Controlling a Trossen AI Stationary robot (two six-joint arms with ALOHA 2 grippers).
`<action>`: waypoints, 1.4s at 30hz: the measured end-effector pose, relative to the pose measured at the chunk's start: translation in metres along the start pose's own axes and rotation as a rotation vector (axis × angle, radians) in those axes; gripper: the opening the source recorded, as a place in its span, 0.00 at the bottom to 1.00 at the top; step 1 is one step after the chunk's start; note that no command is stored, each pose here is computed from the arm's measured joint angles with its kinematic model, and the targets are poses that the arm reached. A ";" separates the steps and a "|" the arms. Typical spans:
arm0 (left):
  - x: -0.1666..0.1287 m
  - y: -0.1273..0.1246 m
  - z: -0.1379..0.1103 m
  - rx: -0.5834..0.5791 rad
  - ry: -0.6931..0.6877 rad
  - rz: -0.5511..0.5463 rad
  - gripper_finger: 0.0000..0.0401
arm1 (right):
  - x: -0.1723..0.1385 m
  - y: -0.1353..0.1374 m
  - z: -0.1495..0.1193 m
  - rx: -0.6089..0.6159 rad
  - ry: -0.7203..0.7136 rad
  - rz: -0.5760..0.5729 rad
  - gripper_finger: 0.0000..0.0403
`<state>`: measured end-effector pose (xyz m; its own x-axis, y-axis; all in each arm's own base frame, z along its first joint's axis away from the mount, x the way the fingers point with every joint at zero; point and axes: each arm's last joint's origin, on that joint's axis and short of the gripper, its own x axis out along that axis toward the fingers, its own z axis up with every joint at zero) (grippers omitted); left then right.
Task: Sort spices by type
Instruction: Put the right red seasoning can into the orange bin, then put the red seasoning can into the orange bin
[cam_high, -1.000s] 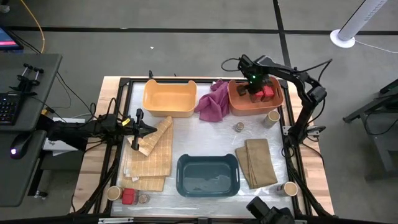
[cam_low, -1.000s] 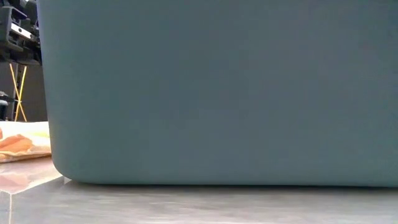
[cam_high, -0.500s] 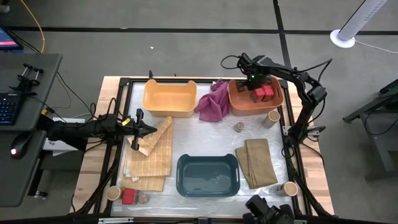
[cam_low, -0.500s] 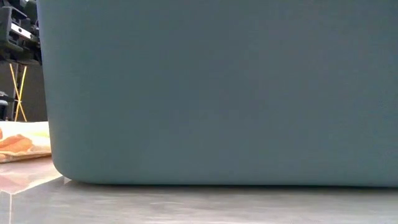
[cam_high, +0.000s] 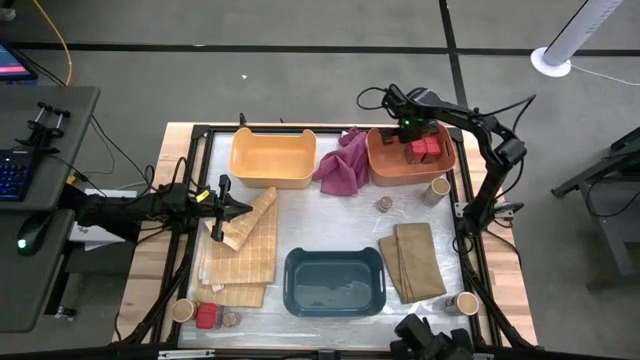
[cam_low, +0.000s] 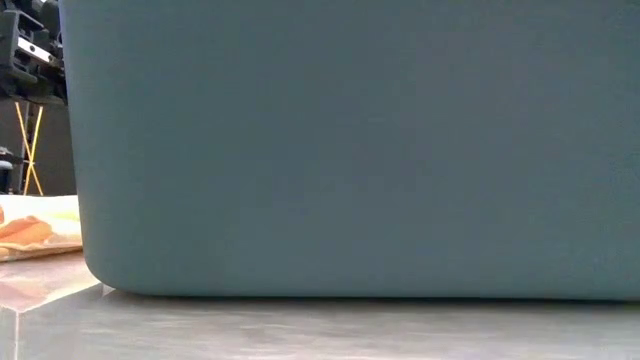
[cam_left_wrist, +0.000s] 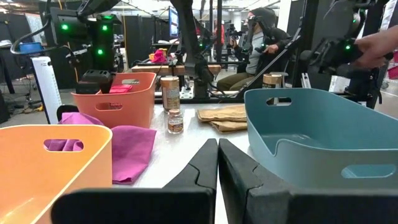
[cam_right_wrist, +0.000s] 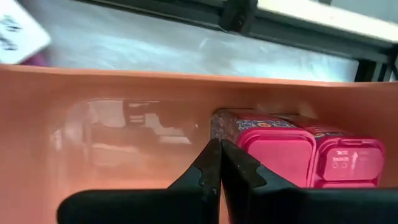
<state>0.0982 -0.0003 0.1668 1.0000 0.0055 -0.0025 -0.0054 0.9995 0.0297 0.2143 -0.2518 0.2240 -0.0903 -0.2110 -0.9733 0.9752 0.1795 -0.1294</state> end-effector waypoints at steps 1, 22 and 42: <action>0.000 0.000 0.000 0.000 0.000 0.000 0.00 | -0.004 0.000 -0.001 -0.001 -0.014 0.009 0.00; 0.000 0.000 0.000 0.000 0.000 0.000 0.00 | -0.135 -0.002 -0.071 -0.305 -0.321 0.498 0.00; 0.000 0.001 0.001 -0.001 -0.014 0.038 0.00 | -0.166 0.064 -0.155 -0.569 -0.240 0.754 0.00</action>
<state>0.0981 0.0008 0.1683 0.9990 0.0427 0.0130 -0.0431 0.9987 0.0289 0.2602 -0.0565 0.3476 0.6229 -0.0292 -0.7818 0.5113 0.7715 0.3786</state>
